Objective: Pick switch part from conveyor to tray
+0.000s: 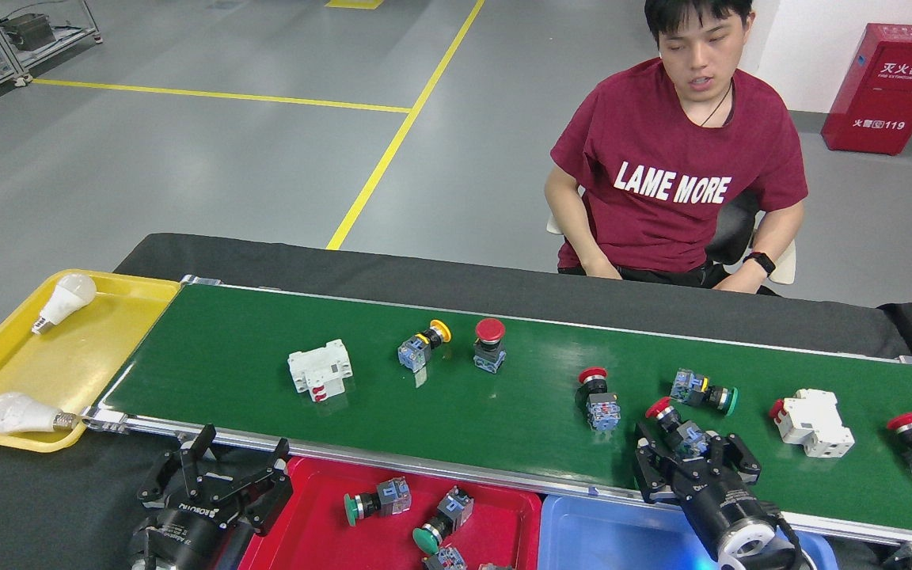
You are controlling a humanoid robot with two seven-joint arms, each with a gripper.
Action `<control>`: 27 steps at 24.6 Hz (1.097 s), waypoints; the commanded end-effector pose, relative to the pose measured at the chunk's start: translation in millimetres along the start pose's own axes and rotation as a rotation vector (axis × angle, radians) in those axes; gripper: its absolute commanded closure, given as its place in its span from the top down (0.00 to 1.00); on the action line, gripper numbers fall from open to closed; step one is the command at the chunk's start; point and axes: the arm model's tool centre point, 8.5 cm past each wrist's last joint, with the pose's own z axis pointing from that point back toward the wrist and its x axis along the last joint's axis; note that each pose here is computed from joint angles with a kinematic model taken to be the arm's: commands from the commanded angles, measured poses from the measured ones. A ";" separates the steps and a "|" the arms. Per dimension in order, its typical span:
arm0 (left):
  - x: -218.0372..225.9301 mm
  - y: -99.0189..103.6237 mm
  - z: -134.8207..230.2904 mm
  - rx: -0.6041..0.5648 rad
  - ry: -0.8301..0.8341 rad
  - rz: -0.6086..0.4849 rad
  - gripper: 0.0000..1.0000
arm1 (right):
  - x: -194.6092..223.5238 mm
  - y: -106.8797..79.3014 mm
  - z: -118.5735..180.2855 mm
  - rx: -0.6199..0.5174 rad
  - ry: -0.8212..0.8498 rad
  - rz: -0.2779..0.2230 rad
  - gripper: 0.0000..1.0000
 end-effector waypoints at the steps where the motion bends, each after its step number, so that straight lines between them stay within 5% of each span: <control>1: -4.7 19.2 -17.3 0.043 0.013 -0.009 1.00 | 6.6 -9.9 -1.5 -0.025 -0.061 -0.005 0.02; 4: -0.7 35.1 -48.8 0.052 0.020 -0.038 1.00 | 21.5 -23.8 4.1 -0.071 -0.161 -0.015 0.02; 10: -7.1 26.3 -73.2 -0.005 0.051 -0.031 1.00 | 80.7 -39.2 27.7 -0.148 -0.448 0.012 0.03; 11: -7.2 23.9 -75.0 -0.015 0.051 -0.027 1.00 | 104.0 -31.4 26.8 -0.132 -0.504 0.002 0.10; 12: -7.0 22.4 -79.9 -0.024 0.050 -0.020 1.00 | 126.6 -23.1 26.1 -0.109 -0.548 0.009 0.31; 13: -6.5 23.6 -87.6 -0.030 0.048 -0.011 1.00 | 141.0 -15.2 25.1 -0.085 -0.558 0.026 0.85; 14: -7.6 25.1 -94.0 -0.035 0.049 -0.005 1.00 | 154.1 -10.2 24.3 -0.074 -0.554 0.030 0.98; 19: -19.8 22.0 -115.6 -0.082 0.087 0.017 1.00 | 174.2 0.7 27.9 -0.047 -0.579 0.026 0.99; 24: -26.9 27.2 -131.2 -0.100 0.148 0.035 0.97 | 147.0 -13.4 22.3 -0.082 -0.514 0.036 0.99; 27: -42.3 31.7 -143.7 -0.119 0.206 0.040 0.64 | 86.0 -43.8 17.0 -0.163 -0.355 0.050 0.98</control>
